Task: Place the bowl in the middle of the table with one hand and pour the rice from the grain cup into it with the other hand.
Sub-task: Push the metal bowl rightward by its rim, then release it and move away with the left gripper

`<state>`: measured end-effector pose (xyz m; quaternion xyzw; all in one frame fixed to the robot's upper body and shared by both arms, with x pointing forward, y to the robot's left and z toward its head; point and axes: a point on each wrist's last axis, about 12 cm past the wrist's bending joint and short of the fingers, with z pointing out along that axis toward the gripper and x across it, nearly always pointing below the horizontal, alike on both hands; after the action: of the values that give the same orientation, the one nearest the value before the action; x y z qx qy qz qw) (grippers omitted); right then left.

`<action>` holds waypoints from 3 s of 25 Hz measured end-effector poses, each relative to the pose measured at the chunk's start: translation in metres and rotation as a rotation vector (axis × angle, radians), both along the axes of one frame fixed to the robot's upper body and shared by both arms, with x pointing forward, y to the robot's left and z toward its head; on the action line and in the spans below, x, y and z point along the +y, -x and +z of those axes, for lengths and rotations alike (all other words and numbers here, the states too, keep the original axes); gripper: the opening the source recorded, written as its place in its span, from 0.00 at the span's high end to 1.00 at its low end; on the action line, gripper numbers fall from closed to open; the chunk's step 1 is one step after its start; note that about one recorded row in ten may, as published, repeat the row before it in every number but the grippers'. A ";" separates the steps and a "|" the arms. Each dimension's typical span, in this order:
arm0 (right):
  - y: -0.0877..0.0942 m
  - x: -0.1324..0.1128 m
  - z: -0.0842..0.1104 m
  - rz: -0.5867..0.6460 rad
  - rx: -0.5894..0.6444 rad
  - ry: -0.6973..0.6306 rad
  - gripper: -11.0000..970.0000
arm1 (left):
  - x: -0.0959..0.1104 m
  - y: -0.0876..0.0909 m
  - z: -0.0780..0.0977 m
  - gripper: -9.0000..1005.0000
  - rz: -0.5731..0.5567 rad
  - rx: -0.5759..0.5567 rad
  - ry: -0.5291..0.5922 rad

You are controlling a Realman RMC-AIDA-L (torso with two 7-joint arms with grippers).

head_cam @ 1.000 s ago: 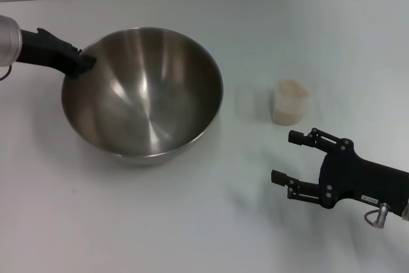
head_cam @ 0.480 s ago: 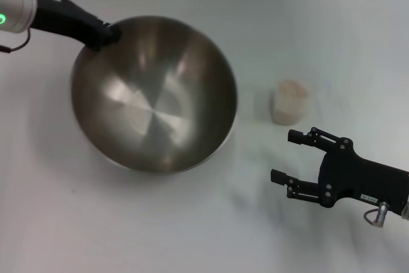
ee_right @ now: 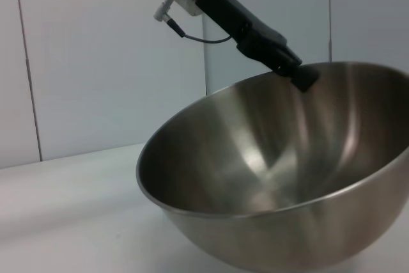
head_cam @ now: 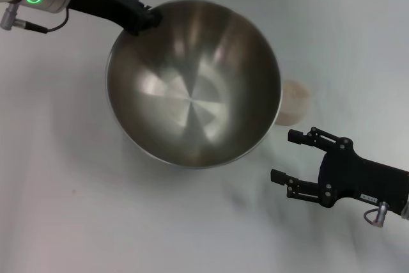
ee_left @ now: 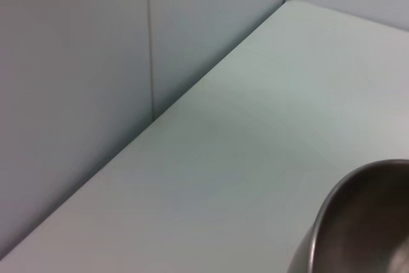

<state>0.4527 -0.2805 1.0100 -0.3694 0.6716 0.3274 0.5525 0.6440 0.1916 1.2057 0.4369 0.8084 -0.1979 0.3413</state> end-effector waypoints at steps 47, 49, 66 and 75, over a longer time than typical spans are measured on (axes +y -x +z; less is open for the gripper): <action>-0.002 0.002 -0.001 -0.001 0.005 0.001 0.19 | -0.012 -0.010 -0.041 0.88 0.042 0.015 -0.035; -0.002 0.002 -0.001 -0.001 0.004 0.001 0.19 | -0.013 -0.011 -0.043 0.85 0.048 0.018 -0.035; -0.001 0.002 -0.001 -0.003 0.006 0.002 0.19 | -0.012 -0.012 -0.044 0.37 0.057 0.013 -0.035; -0.001 0.002 -0.001 -0.002 0.007 0.001 0.19 | -0.010 -0.011 -0.045 0.13 0.057 0.017 -0.036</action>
<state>0.4537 -0.2781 1.0086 -0.3675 0.6742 0.3279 0.5504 0.6549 0.1813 1.1607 0.4183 0.8267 -0.1772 0.3319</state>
